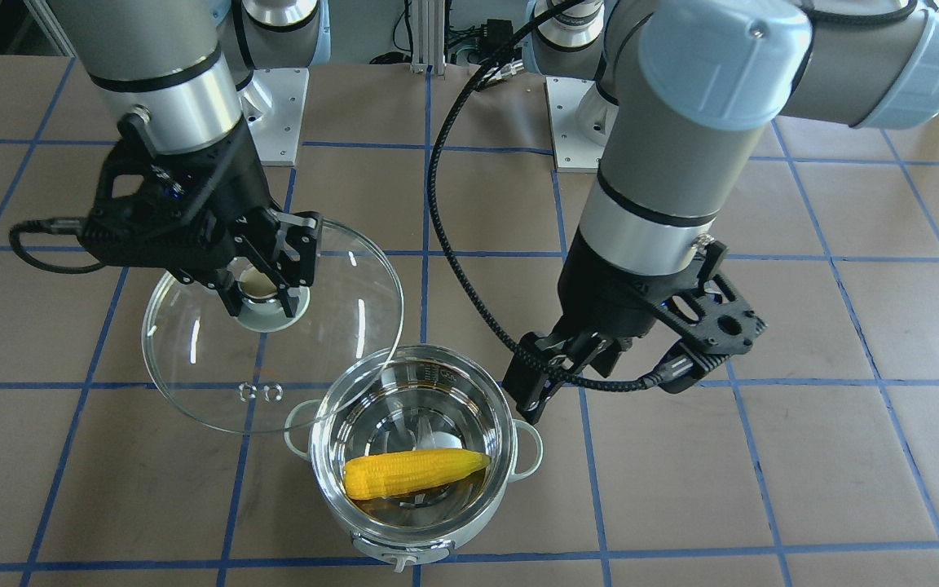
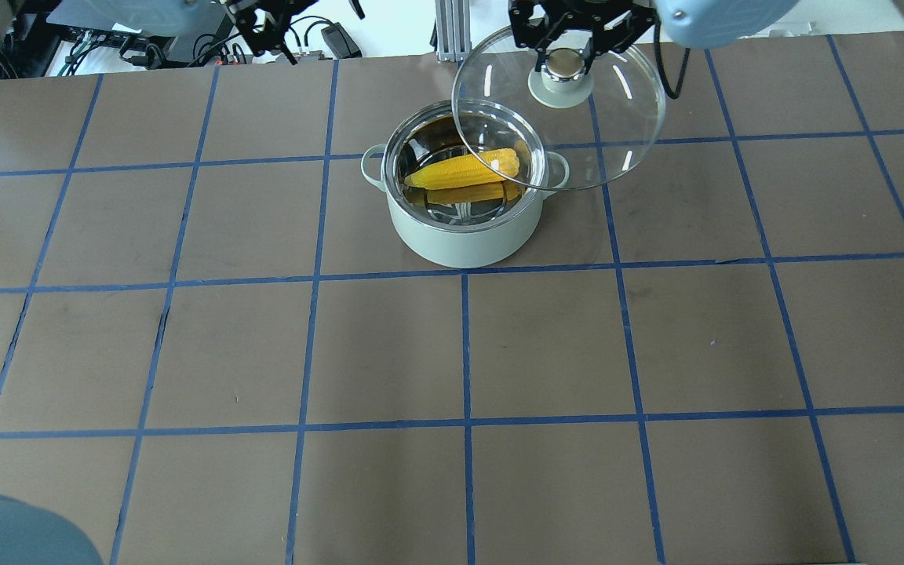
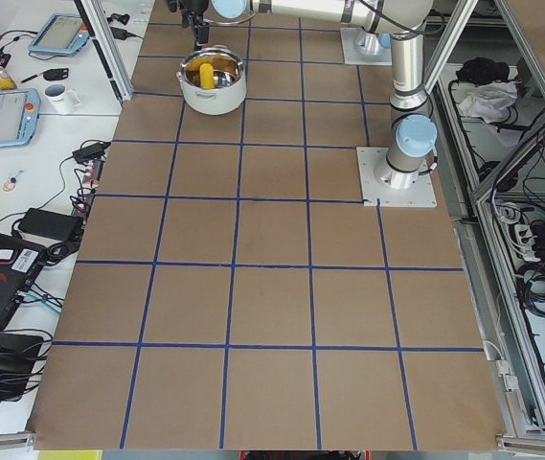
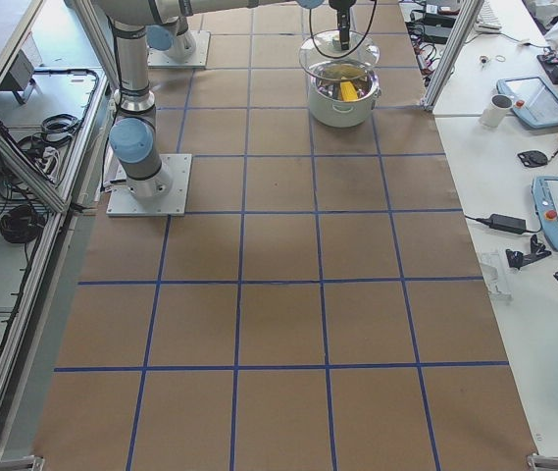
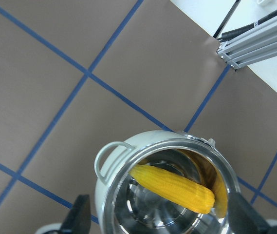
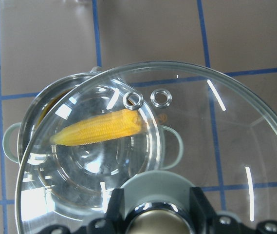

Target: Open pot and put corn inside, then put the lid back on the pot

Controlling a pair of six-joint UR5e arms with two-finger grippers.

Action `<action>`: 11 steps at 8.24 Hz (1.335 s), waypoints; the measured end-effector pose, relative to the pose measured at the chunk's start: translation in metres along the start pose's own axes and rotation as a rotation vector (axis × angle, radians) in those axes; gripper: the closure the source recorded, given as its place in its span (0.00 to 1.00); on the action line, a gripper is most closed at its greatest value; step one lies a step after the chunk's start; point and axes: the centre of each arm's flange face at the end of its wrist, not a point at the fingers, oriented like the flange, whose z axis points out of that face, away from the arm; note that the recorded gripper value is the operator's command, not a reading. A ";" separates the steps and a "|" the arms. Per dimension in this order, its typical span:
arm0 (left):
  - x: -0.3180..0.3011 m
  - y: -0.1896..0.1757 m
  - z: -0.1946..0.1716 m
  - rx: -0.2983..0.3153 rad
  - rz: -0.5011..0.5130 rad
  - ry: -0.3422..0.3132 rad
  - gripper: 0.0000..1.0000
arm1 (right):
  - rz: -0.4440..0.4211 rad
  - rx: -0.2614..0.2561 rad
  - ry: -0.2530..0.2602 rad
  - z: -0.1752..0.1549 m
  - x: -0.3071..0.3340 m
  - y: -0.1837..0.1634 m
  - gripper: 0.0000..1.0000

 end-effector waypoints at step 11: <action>-0.111 0.072 -0.077 -0.139 0.527 -0.109 0.00 | 0.105 -0.011 0.010 0.154 -0.106 -0.017 0.86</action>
